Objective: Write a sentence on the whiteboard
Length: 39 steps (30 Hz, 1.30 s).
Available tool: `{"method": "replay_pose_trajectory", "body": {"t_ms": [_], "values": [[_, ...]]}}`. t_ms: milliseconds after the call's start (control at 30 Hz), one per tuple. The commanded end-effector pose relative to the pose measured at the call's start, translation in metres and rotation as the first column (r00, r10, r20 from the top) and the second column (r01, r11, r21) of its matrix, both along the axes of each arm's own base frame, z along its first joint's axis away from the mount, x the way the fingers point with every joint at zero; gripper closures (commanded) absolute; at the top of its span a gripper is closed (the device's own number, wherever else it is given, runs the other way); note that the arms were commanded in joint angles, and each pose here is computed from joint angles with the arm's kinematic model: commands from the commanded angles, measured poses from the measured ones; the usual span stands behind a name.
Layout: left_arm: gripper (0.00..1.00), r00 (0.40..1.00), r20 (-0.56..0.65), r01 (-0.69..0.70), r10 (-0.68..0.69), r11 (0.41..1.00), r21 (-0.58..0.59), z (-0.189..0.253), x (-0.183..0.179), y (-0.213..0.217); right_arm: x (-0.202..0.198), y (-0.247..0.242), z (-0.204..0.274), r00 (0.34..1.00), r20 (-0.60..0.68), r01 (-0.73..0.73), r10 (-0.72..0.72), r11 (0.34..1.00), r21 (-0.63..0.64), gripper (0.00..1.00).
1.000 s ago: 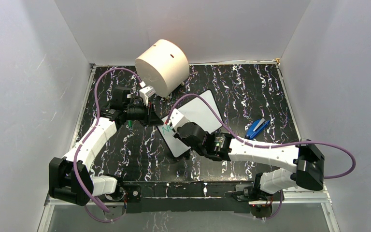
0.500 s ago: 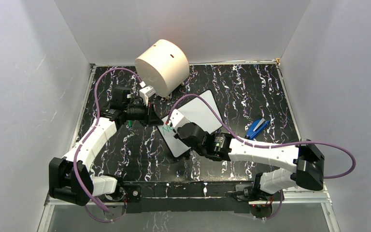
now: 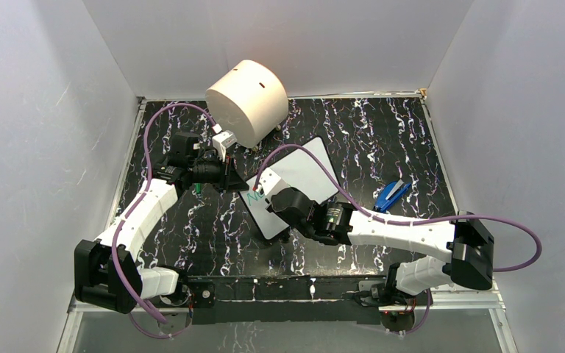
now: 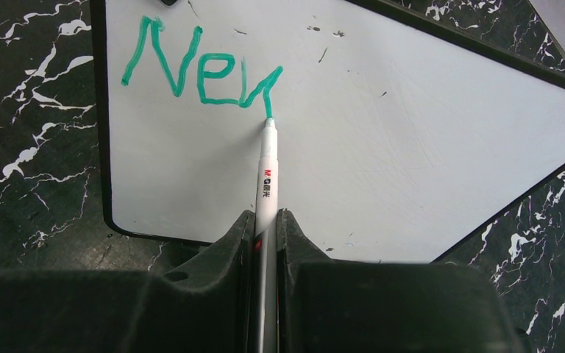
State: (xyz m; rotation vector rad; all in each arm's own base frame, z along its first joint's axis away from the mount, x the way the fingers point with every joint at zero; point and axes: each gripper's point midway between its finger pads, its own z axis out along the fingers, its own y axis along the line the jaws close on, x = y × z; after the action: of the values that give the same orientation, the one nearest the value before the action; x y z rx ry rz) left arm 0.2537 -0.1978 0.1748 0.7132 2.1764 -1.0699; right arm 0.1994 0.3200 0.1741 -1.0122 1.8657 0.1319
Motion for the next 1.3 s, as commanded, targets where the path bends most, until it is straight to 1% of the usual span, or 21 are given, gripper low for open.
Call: {"method": "replay_pose_trajectory", "body": {"t_ms": [0,400,767,933,1033,1267], "values": [[1.0,0.999,-0.041,0.011,-0.008,0.998,0.067,-0.018,-0.008,0.006,0.011,0.002,0.013,0.999,0.038,0.031,-0.032,0.999,0.033,1.0],[1.0,0.999,-0.033,-0.001,0.004,0.996,0.084,-0.019,-0.005,0.008,0.025,0.009,0.041,0.993,0.108,0.031,-0.04,0.996,0.08,1.0],[1.0,1.0,-0.025,-0.003,0.005,0.996,0.085,-0.018,-0.005,0.008,0.03,0.014,0.055,0.99,0.134,0.031,-0.048,0.992,0.124,1.0],[1.0,1.0,-0.026,-0.006,0.009,0.996,0.09,-0.018,-0.004,0.009,0.027,0.017,0.064,0.992,0.126,0.009,-0.028,0.989,0.149,1.0],[1.0,1.0,-0.021,-0.009,0.012,0.995,0.097,-0.017,-0.002,0.01,0.023,0.013,0.067,0.993,0.116,0.002,-0.02,0.988,0.155,1.0],[1.0,1.0,-0.018,-0.01,0.012,0.993,0.114,-0.016,0.0,0.011,0.022,-0.01,0.063,0.992,0.107,0.046,-0.059,0.991,0.123,1.0]]}}
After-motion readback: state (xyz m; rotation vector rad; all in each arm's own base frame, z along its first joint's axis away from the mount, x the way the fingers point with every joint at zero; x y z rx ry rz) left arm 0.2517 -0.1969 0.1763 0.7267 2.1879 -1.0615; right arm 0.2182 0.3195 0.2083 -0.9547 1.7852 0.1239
